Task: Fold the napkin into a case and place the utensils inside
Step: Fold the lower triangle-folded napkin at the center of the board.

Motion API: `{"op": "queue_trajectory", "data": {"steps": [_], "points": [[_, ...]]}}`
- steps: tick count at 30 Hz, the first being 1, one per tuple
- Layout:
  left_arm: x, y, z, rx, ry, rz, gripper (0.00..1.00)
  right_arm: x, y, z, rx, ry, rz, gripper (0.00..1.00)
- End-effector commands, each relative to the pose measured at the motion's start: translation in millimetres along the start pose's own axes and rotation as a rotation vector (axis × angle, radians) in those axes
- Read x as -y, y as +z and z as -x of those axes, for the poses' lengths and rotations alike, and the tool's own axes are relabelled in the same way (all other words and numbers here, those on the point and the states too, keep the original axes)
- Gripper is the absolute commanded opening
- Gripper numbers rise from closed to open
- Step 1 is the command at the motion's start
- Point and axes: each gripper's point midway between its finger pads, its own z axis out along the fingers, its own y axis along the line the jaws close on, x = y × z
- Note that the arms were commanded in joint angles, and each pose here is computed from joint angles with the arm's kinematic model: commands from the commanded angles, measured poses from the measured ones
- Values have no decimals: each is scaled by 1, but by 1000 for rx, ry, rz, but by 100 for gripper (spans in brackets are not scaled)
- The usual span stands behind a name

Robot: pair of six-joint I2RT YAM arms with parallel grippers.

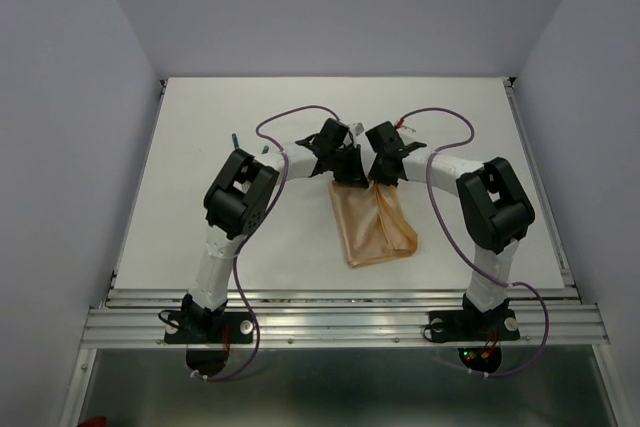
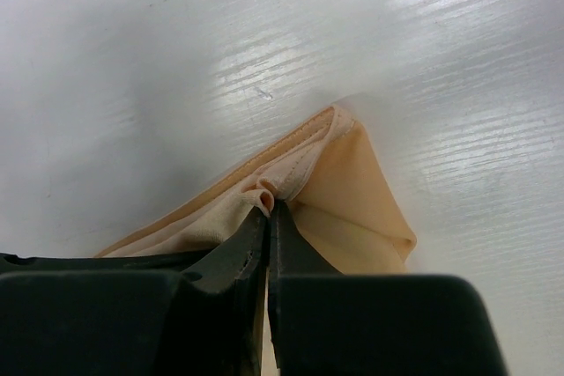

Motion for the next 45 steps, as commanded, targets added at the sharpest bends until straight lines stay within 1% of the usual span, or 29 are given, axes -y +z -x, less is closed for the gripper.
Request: {"op": "queue_trajectory", "data": {"steps": [1,4,6,7,8,9,10,11,17,22,26,27,29,35,38,41,42,45], "points": [[-16,-9,-9,-2,14,83,0,12,10,-17,-30,-11,-75,1],[-11,-17,-4,18,-1,78,0,17,12,-23,-42,-13,-87,1],[6,-28,5,61,2,14,0,17,15,-28,-61,-11,-86,1],[9,-30,-5,50,-14,-21,0,17,15,-29,-64,-7,-90,1],[19,-39,-5,78,-38,-64,0,18,16,-30,-65,-4,-94,1],[29,-44,3,110,-37,-88,0,19,17,-30,-64,-1,-97,1],[23,-46,-7,102,-59,-80,0,20,18,-32,-66,0,-101,1],[29,-53,-4,122,-62,-93,0,21,19,-32,-67,-1,-106,1],[14,-61,-27,83,-75,-31,0,32,20,-39,-73,-13,-138,1],[-20,-57,-58,40,-100,49,0,36,15,-36,-59,-27,-142,1],[-40,-46,-69,10,-98,89,0,30,13,-36,-84,-54,-117,1],[-45,-45,-64,34,-95,118,0,27,12,-37,-94,-59,-104,1],[-50,-43,-62,45,-84,140,0,26,10,-37,-96,-65,-97,1],[-72,-45,-46,68,-93,214,0,27,-5,-23,-52,-54,-91,1],[-74,-44,-33,81,-87,231,0,27,-10,-22,-60,-50,-98,1],[-74,-41,-21,81,-78,239,0,26,-10,-20,-62,-41,-114,5],[-66,-41,-8,102,-66,225,0,23,-9,-16,-54,-26,-117,6],[-62,-45,-2,102,-64,227,0,24,-5,-14,-48,-10,-146,6]]}}
